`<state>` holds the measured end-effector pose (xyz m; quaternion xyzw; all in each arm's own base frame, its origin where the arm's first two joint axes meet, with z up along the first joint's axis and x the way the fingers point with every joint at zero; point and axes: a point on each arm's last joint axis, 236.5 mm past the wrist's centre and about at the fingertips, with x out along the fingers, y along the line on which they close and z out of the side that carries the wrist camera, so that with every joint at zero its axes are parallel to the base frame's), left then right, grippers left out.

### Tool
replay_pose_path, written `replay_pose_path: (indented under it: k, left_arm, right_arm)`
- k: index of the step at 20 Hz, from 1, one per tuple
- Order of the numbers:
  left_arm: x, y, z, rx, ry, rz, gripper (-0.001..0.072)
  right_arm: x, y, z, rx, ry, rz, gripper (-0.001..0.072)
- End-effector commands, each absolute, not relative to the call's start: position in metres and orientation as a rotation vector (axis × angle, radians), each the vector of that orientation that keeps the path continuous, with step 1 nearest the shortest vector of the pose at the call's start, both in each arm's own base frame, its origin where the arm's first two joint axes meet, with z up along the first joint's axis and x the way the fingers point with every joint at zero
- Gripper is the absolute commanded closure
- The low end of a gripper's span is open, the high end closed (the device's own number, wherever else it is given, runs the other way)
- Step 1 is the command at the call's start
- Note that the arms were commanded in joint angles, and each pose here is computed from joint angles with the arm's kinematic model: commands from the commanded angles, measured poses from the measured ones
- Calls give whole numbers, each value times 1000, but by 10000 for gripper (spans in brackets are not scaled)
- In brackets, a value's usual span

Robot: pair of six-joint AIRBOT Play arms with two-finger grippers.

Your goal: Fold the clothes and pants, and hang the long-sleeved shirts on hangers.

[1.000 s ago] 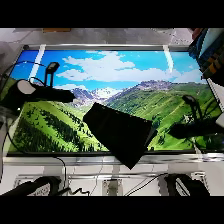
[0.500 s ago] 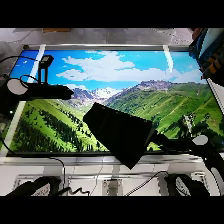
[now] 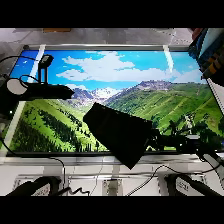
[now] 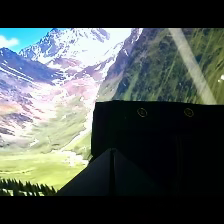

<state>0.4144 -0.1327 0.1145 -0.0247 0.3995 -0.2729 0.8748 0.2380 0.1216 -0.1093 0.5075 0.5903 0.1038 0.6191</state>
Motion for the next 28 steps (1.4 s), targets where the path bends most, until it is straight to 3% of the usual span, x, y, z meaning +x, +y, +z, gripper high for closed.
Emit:
replay_pose_path:
  k: [1, 7, 10, 11, 12, 13, 14, 21, 24, 28]
  left_arm:
    - [415, -133, 114, -52, 835, -570, 701]
    - [416, -133, 109, -55, 848, -570, 701]
    - [416, -133, 108, -55, 849, -569, 701]
    - [416, -133, 108, -55, 850, -570, 701]
    - [416, -133, 108, -55, 850, -570, 701]
    - [416, -133, 108, -55, 850, -569, 701]
    - [416, -133, 108, -55, 849, -569, 701]
    - [416, -133, 108, -55, 849, -569, 701]
    - [416, -133, 108, -55, 849, -569, 701]
    - [416, -133, 108, -55, 850, -570, 701]
  right_arm:
    - [248, 121, -117, 1212, 1327, 225, 94]
    - [253, 139, -127, 1132, 1324, 215, 98]
    - [265, 155, -122, 992, 1314, 279, 117]
    - [274, 157, -117, 960, 1295, 297, 213]
    - [286, 160, -110, 941, 1267, 315, 410]
    - [297, 161, -101, 926, 1240, 333, 666]
    - [310, 161, -91, 909, 1207, 350, 703]
    - [425, 112, 17, 701, 890, 383, 704]
    - [457, 30, 56, 698, 782, 229, 703]
    - [449, -109, 79, 789, 685, -47, 703]
